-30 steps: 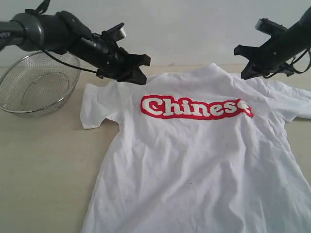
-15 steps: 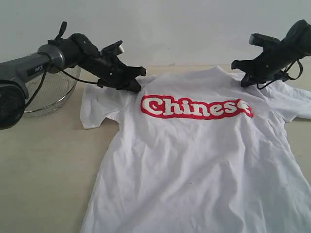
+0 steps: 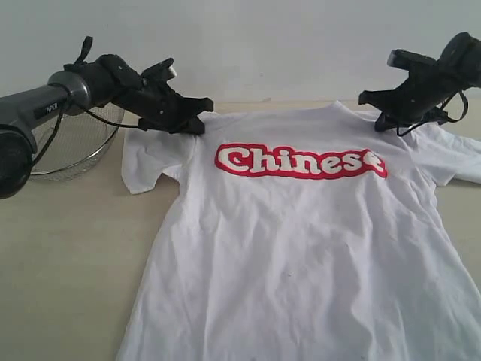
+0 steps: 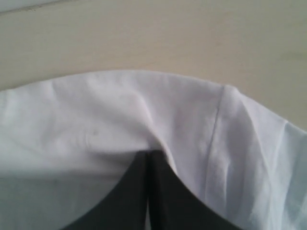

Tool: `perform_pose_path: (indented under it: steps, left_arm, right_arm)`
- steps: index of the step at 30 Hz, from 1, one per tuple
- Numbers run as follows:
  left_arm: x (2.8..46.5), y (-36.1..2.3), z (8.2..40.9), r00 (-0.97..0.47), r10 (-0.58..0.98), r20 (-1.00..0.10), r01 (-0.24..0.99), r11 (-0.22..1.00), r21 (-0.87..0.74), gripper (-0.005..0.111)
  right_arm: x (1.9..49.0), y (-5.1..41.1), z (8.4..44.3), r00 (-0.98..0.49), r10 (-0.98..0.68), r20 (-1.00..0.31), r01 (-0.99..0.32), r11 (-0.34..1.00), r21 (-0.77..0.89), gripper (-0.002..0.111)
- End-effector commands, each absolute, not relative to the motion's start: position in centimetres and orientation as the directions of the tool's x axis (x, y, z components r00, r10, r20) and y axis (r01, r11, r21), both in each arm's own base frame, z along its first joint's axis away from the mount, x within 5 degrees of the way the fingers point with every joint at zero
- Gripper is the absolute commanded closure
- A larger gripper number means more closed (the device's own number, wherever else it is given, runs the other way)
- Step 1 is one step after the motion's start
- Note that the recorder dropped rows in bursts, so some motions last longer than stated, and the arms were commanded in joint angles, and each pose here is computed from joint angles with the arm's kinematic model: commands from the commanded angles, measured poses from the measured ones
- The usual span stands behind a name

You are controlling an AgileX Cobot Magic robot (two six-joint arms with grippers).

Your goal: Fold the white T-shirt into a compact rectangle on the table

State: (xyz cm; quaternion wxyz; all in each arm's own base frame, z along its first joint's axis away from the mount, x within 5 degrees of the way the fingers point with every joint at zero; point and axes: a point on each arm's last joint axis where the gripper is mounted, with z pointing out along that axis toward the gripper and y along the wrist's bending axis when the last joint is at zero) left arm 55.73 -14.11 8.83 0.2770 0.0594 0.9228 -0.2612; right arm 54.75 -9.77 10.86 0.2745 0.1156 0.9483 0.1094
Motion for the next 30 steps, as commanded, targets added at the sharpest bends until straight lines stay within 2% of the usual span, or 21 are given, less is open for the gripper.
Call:
perform_pose_path:
  steps: [1, 6, 10, 12, 20, 27, 30]
  left_arm:
    - [56.0, -13.2, 8.3, -0.831, -0.036, -0.554, 0.241, 0.876, -0.419, 0.102]
    - [55.7, -13.9, 9.3, -0.844, -0.037, -0.534, 0.270, 0.832, -0.484, 0.102]
    - [56.1, -14.2, 13.9, -0.755, -0.042, -0.655, 0.364, 0.804, -0.470, 0.102]
    - [56.4, -14.0, 14.5, -0.726, -0.064, -0.685, 0.358, 0.815, -0.455, 0.102]
    - [55.8, -14.4, 10.2, -0.800, -0.013, -0.599, 0.350, 0.802, -0.484, 0.102]
    - [55.1, -14.0, 14.1, -0.801, 0.057, -0.596, 0.402, 0.789, -0.464, 0.102]
    - [54.7, -13.0, 15.1, -0.830, 0.042, -0.557, 0.373, 0.783, -0.497, 0.102]
  right_arm:
    - [54.7, -10.7, 10.3, -0.828, 0.263, -0.496, 0.164, 0.958, 0.234, 0.109]
    - [54.7, -10.1, 11.2, -0.834, 0.279, -0.477, 0.150, 0.945, 0.292, 0.109]
    - [54.8, -8.9, 14.5, -0.817, 0.269, -0.511, 0.055, 0.917, 0.394, 0.109]
    - [54.8, -8.0, 15.9, -0.805, 0.267, -0.531, -0.006, 0.890, 0.456, 0.109]
    - [54.8, -7.8, 16.2, -0.808, 0.250, -0.534, -0.021, 0.893, 0.449, 0.109]
    - [53.4, -8.3, 18.3, -0.845, 0.237, -0.480, -0.047, 0.861, 0.507, 0.109]
    - [52.7, -8.5, 19.4, -0.860, 0.211, -0.465, -0.066, 0.857, 0.511, 0.109]
